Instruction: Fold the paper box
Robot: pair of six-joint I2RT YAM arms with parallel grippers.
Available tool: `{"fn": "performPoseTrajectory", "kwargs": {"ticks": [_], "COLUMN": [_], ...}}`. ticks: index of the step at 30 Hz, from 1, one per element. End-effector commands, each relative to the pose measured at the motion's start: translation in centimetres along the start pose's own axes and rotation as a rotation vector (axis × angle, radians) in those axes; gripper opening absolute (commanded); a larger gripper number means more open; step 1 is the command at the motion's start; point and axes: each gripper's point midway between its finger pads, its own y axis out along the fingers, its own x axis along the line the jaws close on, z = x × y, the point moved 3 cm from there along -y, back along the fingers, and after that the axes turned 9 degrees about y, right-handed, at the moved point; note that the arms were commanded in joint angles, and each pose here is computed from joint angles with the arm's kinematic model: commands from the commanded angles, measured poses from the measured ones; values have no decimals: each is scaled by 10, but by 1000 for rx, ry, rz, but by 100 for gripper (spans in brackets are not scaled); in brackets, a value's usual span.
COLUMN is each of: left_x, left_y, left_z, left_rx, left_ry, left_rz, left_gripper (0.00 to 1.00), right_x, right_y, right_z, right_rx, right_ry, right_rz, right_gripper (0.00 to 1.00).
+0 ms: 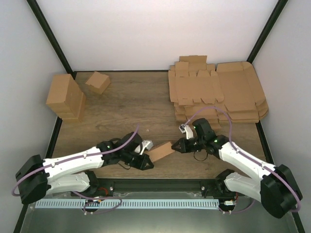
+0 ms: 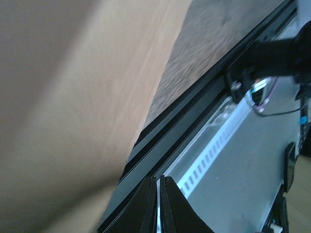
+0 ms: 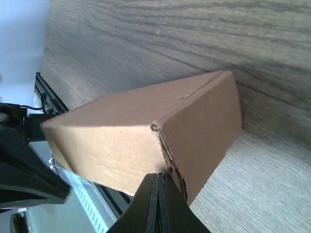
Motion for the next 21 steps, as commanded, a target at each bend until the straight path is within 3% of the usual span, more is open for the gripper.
{"fn": "performPoseTrajectory", "kwargs": {"ticks": [1,4,8,10,11,13,14,21], "left_x": [-33,-48,-45,-37,-31,-18,-15,-10], "left_y": [-31,-44,-52,-47,-44,-38,-34,-3], "left_z": [-37,-49,-55,-54,-52,-50,-50,-44], "left_rx": [-155,-172,-201,-184,-172,-153,-147,-67], "left_ry": [38,62,72,77,85,83,92,165], "left_rz": [0,5,-54,-96,-125,-194,-221,-397], "left_gripper": [4,5,14,33,48,89,99,100], "right_x": [-13,-18,-20,-22,-22,-19,-17,-6], "right_y": [-4,1,0,-3,-5,-9,-11,-24], "right_z": [11,19,23,21,19,16,14,2], "right_rx": [-3,26,22,-5,-18,-44,-56,-154], "right_ry": [68,85,98,115,118,115,110,104], "right_rz": [70,99,115,147,156,157,153,134], "right_gripper": [1,1,1,1,1,1,1,3]}}
